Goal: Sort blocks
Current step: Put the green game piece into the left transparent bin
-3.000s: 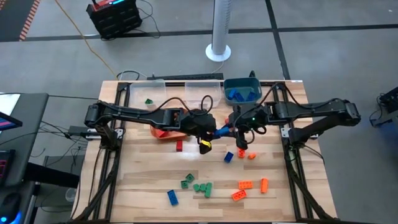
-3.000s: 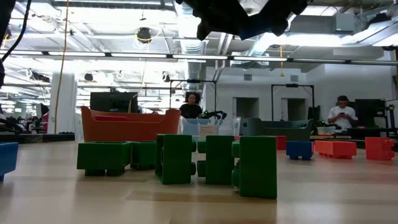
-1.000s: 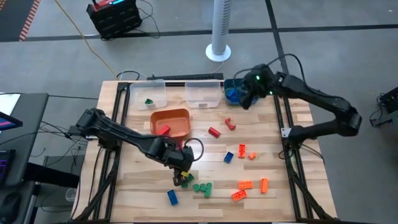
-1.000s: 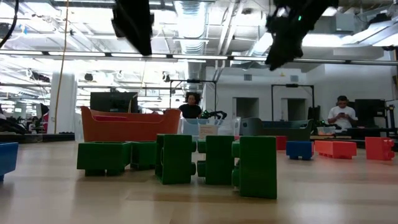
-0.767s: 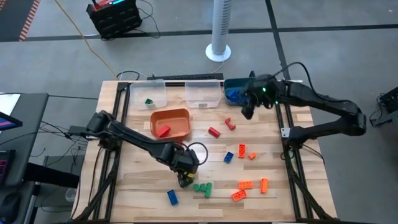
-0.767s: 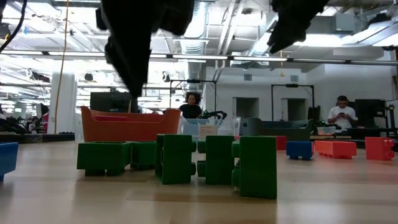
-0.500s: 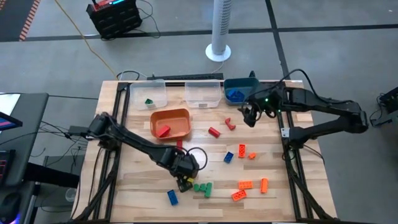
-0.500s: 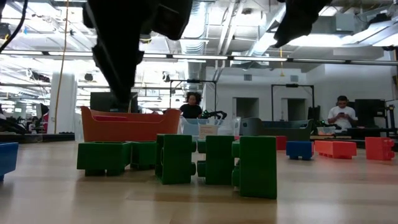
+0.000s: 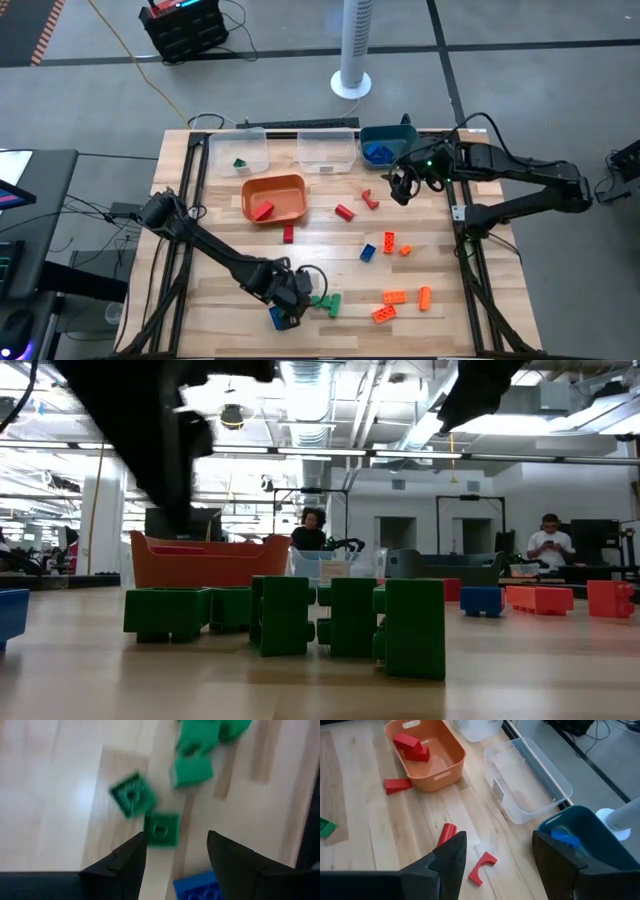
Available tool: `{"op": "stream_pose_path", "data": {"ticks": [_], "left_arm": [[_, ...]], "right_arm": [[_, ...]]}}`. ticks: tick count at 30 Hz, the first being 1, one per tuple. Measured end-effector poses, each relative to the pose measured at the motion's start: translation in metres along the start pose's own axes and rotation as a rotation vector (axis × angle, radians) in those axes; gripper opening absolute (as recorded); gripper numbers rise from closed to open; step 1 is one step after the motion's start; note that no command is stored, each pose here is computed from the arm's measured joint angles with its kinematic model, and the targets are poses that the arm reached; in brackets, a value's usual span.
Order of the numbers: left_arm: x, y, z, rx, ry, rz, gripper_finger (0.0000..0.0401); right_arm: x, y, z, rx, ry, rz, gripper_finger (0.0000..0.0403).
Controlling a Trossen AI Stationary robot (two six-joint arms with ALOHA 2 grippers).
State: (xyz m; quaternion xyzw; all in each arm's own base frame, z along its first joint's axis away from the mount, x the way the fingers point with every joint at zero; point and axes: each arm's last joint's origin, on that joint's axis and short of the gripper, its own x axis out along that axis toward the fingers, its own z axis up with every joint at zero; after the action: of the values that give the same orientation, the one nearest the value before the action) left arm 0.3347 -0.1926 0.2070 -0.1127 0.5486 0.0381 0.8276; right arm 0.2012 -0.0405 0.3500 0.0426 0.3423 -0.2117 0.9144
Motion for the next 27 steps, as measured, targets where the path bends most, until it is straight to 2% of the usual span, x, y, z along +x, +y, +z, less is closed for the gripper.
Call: {"op": "stream_pose_path", "data": {"ticks": [5,14,18,23,27], "left_arm": [[0.010,0.000,-0.005,-0.038,0.029,0.020,0.0202],[0.016,-0.001,-0.003,0.031,-0.011,0.043,0.0204],[0.023,-0.004,-0.003,0.004,-0.001,0.015,0.0229],[0.027,-0.001,-0.005,-0.027,0.024,0.038,0.0270],[0.034,-0.001,-0.006,-0.029,0.038,0.051,0.0281]], "right_arm": [[0.000,0.001,0.000,0.002,0.002,0.005,0.0232],[-0.001,0.003,0.000,0.000,0.001,0.010,0.0232],[-0.001,0.003,-0.001,0.003,0.003,0.011,0.0232],[0.000,0.003,-0.001,0.015,0.003,0.011,0.0232],[0.000,0.003,-0.001,0.016,0.002,0.011,0.0232]]}}
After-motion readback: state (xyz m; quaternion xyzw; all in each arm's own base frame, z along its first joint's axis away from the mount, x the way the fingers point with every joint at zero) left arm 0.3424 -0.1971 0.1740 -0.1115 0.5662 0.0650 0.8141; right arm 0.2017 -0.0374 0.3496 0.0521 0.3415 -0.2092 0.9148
